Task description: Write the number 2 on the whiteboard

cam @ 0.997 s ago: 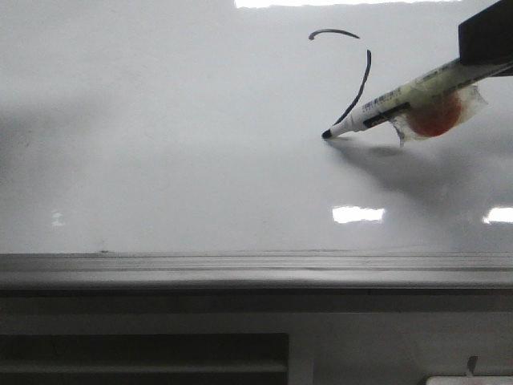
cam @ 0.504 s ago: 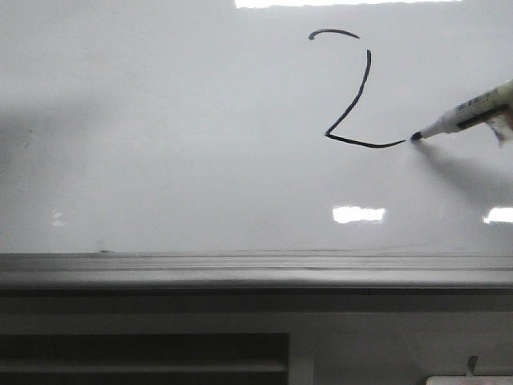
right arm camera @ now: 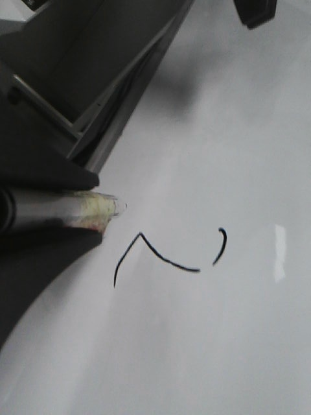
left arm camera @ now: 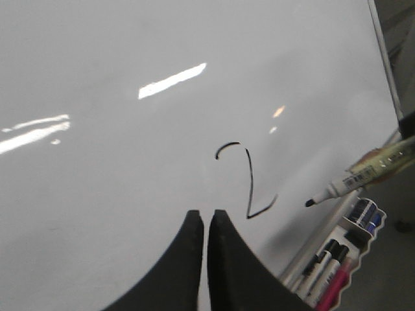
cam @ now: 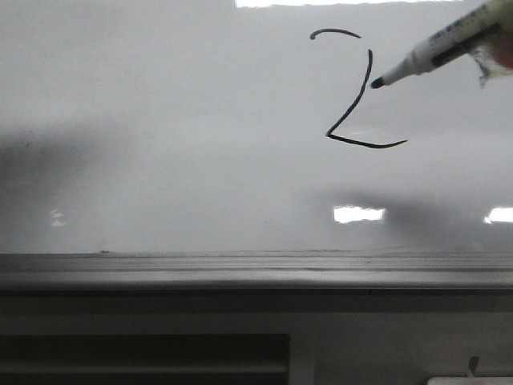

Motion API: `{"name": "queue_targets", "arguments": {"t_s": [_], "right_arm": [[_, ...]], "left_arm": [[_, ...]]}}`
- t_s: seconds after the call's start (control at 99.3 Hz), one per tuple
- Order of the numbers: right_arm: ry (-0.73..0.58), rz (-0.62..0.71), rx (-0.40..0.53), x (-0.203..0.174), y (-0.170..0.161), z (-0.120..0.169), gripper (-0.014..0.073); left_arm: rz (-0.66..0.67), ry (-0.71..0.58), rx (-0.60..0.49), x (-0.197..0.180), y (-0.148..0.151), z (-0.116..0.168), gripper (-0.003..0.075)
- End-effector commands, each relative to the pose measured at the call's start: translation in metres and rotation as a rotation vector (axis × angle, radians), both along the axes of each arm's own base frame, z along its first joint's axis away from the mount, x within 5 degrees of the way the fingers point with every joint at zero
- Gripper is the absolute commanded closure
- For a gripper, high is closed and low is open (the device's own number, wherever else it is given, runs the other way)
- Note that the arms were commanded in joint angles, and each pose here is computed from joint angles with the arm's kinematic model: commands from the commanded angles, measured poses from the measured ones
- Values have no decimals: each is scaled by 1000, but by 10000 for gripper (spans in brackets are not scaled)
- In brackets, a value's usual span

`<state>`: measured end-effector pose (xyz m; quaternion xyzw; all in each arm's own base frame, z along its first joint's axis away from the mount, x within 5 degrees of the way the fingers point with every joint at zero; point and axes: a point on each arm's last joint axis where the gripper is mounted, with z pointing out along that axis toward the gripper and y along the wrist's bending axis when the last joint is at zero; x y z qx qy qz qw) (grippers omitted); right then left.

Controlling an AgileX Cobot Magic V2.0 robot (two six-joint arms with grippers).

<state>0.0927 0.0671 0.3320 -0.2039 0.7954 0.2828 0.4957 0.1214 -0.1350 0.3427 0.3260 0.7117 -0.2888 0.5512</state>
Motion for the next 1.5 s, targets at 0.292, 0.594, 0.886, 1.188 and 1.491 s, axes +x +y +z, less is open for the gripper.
{"name": "queue_targets", "arguments": {"t_s": [0.292,0.594,0.886,1.188,1.491], "right_arm": [[66,263,-4,39,31,29,651],[53,441,-10,44,42,38,650],[70,406,10,46,41,39,263],[-91,195,24,39,24,57,149],[-172,72,54,33,13,64,149]], "left_arm": [[-217,-62,49,-12,-48,11,312],[-322,-57,198,0,-89,-7,739],[-294,-58,176,3,-89,-5,741],[2,-22,-65,9,-57,-11,741],[291,102,-245,7,-35,-38,741]]}}
